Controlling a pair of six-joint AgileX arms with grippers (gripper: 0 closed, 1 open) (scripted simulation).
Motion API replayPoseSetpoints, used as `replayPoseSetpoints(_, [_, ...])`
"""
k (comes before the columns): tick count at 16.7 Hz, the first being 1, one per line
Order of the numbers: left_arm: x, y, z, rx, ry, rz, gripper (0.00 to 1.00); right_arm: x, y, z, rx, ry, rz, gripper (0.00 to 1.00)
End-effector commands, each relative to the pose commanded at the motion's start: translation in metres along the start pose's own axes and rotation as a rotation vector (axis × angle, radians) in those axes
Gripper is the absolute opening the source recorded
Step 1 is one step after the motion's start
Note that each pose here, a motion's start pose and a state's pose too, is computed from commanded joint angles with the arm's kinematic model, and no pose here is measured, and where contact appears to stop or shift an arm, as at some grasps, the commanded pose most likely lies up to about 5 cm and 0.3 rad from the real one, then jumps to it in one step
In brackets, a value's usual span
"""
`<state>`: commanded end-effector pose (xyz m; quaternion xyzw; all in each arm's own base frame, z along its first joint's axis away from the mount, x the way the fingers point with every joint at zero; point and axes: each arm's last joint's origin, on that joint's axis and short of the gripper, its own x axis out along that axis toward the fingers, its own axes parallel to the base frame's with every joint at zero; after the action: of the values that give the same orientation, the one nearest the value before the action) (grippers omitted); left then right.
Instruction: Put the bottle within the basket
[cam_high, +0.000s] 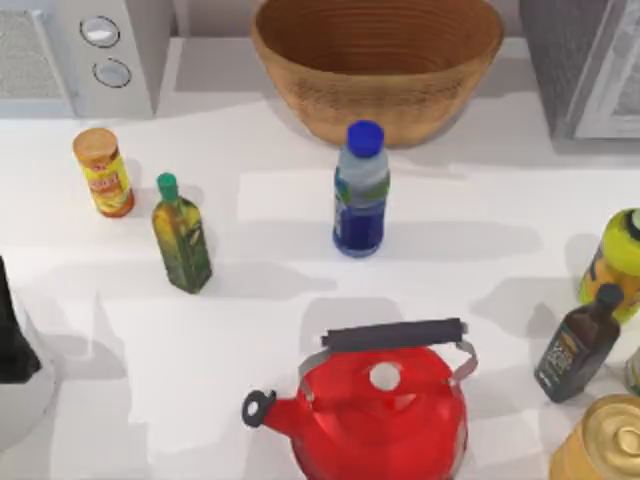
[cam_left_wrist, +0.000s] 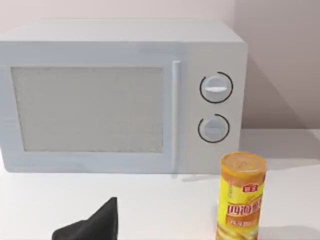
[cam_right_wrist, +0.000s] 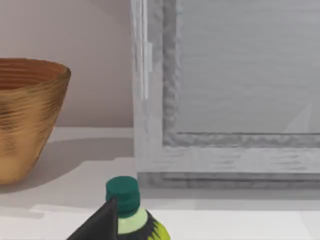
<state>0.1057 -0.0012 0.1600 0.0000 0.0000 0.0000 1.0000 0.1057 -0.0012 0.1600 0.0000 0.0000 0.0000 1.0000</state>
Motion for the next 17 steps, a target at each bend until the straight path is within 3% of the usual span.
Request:
replayPoseSetpoints(7, [0.006,-0.004,0.019,0.0,-0.031,-0.05,1.0,0.0,0.0,0.0,0.0,0.0,0.0,1.0])
replayPoseSetpoints(12, [0.032,-0.019,0.054,-0.005,-0.07,-0.188,1.0,0.0,0.0,0.0,0.0,0.0,0.0,1.0])
replayPoseSetpoints(17, [0.086,-0.051,0.074,-0.011,-0.098,-0.371,1.0,0.0,0.0,0.0,0.0,0.0,0.0,1.0])
